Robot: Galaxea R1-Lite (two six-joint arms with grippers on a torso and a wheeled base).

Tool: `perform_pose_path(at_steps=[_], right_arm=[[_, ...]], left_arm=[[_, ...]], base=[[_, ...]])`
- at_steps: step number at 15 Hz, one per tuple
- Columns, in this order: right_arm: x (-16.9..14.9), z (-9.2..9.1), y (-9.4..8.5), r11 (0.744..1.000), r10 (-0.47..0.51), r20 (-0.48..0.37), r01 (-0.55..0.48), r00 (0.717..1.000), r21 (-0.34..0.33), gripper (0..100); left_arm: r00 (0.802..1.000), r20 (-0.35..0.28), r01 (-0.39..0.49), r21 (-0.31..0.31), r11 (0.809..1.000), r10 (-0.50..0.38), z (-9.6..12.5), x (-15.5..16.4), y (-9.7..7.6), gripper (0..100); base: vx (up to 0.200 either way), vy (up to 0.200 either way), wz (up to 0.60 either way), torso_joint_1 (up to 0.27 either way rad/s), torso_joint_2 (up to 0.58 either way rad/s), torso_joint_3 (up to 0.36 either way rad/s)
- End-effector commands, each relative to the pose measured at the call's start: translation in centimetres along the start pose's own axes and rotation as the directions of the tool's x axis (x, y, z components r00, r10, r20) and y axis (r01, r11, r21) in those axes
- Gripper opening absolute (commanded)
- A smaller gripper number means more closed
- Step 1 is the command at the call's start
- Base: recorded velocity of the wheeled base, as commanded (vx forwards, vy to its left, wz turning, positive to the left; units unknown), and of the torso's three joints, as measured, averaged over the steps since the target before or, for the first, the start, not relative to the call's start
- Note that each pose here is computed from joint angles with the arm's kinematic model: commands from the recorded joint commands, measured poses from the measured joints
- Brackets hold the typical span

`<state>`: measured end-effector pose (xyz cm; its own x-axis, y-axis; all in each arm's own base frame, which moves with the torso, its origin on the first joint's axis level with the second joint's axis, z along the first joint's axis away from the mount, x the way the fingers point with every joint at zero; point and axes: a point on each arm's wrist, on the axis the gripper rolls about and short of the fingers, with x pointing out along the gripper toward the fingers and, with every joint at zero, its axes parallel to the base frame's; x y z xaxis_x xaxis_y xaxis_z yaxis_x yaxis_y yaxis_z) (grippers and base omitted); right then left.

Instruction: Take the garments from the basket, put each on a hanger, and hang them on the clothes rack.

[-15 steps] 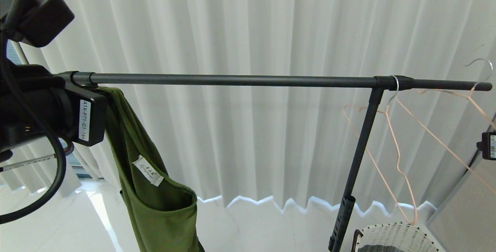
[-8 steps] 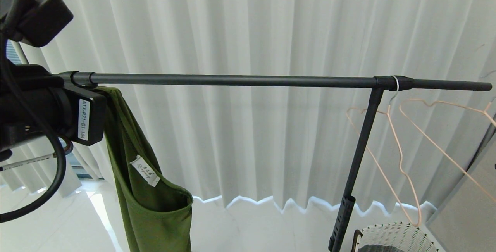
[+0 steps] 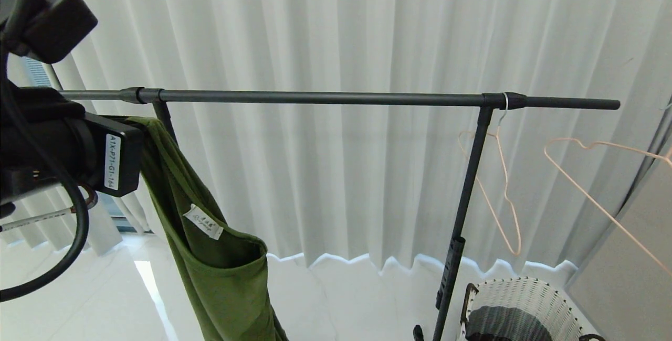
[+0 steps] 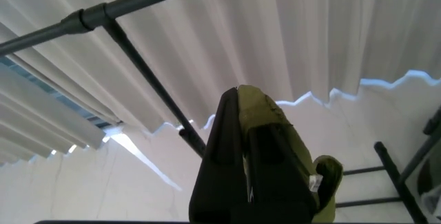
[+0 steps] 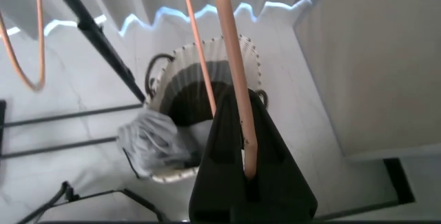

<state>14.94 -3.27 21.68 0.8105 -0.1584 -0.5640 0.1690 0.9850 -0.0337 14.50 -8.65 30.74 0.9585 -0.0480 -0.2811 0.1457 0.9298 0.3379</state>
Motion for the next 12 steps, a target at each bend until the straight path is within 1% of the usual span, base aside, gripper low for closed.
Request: perform_pose_path(at_steps=[1, 3, 9, 10, 12], right_arm=[[0.0, 0.0, 0.0, 1.000, -0.004, -0.001, 0.004, 1.000, -0.011, 0], [0.0, 0.0, 0.0, 1.000, -0.010, 0.001, 0.010, 1.000, -0.015, 0], [-0.2, 0.2, 0.1, 1.000, 0.001, 0.015, -0.001, 1.000, -0.012, 0], [-0.4, 0.3, 0.1, 1.000, 0.017, 0.027, -0.017, 0.999, -0.011, 0], [-1.2, 0.4, 0.2, 0.997, 0.083, 0.064, -0.083, 0.995, -0.011, 0]], left_arm=[[1.000, -0.002, -0.001, 0.001, 1.000, 0.001, 0.0, 0.1, 0.0, 0], [1.000, -0.004, -0.001, 0.002, 1.000, 0.001, -0.1, 0.1, 0.0, 0], [1.000, -0.012, -0.017, 0.000, 1.000, 0.017, -0.1, 0.3, 0.1, 0], [1.000, -0.012, -0.017, 0.000, 1.000, 0.017, -0.1, 0.3, 0.1, 0], [1.000, -0.012, -0.017, 0.000, 1.000, 0.017, -0.1, 0.3, 0.1, 0]], base=[[-0.200, 0.000, 0.00, 0.007, -0.01, -0.002], [-0.200, 0.000, 0.00, 0.002, 0.00, 0.002], [0.000, 0.000, 0.00, 0.000, 0.00, 0.000], [0.000, 0.000, 0.00, 0.000, 0.00, 0.000], [0.000, 0.000, 0.00, 0.000, 0.00, 0.000]])
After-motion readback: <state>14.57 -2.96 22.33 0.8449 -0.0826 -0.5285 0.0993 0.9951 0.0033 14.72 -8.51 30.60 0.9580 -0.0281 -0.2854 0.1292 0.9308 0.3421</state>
